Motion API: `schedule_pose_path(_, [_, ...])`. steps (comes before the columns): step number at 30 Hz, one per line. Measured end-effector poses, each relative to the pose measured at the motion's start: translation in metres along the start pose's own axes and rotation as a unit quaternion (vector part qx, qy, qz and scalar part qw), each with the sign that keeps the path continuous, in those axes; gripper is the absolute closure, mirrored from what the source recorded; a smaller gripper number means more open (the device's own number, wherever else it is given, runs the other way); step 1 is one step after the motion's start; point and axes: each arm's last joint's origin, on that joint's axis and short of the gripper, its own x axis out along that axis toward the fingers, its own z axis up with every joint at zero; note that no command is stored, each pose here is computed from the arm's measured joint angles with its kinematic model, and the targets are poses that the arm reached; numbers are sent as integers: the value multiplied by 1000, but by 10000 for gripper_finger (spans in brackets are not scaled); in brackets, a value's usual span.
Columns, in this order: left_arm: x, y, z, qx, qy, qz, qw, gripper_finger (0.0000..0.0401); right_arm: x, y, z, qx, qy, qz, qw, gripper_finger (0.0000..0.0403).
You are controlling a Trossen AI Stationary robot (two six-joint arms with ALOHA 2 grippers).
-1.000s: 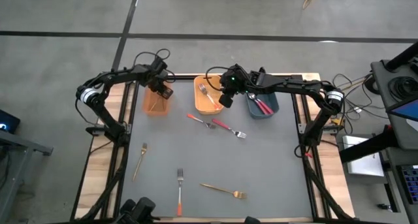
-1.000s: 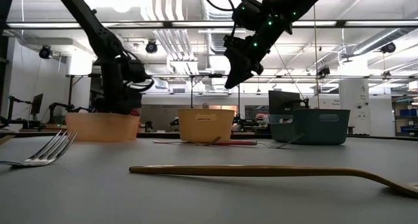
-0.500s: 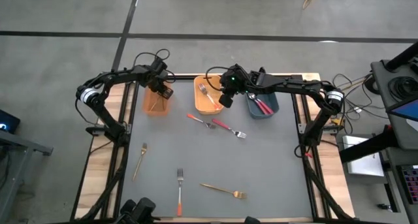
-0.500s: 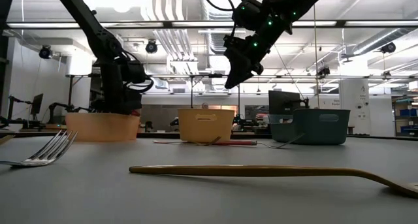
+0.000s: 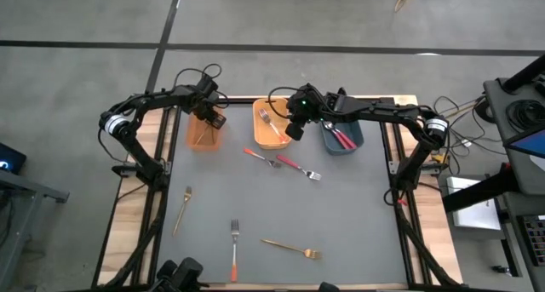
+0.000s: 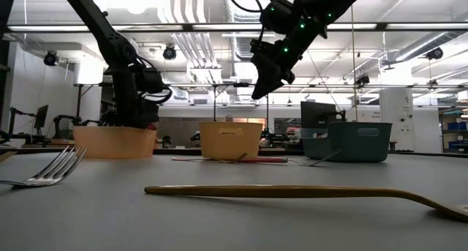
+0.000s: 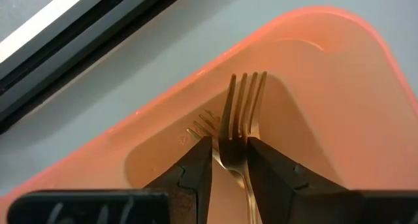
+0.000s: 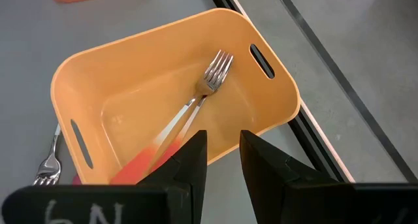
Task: Sort silverware by color (type)
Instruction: Adjust the gold fork in the orange bin
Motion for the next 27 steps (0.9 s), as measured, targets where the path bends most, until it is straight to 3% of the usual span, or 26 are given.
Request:
schedule_pose_path(9, [0,0,0,-2,1,1,1000,331,0,0,0,0,0,0,1000,321])
schedule_pose_path(17, [1,0,-2,-11,1,2,1000,395,0,0,0,0,0,0,1000,321])
schedule_pose_path(27, [-3,0,-4,-13,5,2,1000,401,0,0,0,5,1,0,1000,321])
